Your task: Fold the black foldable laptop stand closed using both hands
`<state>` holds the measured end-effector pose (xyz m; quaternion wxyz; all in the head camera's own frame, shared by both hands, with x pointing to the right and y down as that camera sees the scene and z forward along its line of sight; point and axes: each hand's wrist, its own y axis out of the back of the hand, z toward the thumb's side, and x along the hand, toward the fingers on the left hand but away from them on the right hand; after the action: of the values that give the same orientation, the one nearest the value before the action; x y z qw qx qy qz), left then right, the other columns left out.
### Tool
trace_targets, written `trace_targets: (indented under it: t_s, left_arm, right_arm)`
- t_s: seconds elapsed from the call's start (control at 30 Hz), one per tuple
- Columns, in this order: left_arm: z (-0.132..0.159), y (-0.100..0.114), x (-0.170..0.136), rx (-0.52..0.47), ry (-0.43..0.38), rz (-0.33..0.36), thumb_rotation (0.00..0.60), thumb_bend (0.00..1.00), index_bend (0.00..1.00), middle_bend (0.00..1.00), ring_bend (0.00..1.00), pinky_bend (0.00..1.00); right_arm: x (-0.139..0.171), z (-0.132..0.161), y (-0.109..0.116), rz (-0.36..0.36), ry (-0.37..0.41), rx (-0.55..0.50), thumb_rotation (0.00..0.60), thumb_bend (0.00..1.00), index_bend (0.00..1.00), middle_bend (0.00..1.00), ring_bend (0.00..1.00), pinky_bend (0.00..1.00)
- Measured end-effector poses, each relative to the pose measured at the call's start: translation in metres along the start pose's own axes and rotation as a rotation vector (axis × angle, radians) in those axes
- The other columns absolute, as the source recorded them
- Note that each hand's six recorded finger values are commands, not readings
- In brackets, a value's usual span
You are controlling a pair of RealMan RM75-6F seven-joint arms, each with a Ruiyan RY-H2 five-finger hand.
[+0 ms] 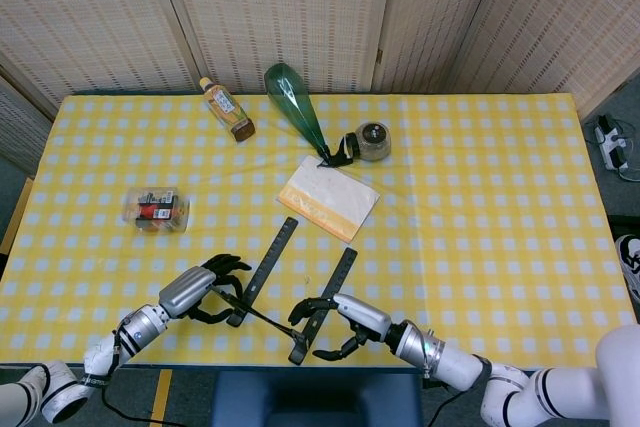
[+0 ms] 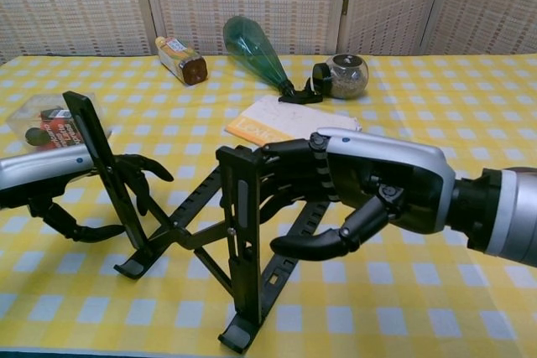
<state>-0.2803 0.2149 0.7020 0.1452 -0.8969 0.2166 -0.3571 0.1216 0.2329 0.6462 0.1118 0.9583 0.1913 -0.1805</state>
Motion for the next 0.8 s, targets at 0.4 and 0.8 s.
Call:
trace_targets:
  t_s: [0.4, 0.8]
  left_arm:
    - [-0.0007, -0.0038, -0.001, -0.016, 0.002, -0.004, 0.6, 0.46, 0.55, 0.23, 0.11, 0.0]
    - [-0.0013, -0.0052, -0.0022, -0.029, 0.007, 0.002, 0.6, 0.47, 0.57, 0.28, 0.15, 0.0]
  right_arm:
    - [-0.0006, -0.0029, -0.001, 0.002, -0.008, 0.0, 0.6, 0.34, 0.36, 0.29, 0.26, 0.23]
    - [0.0022, -0.0064, 0.0009, 0.004, -0.018, 0.016, 0.6, 0.34, 0.32, 0.28, 0.23, 0.21]
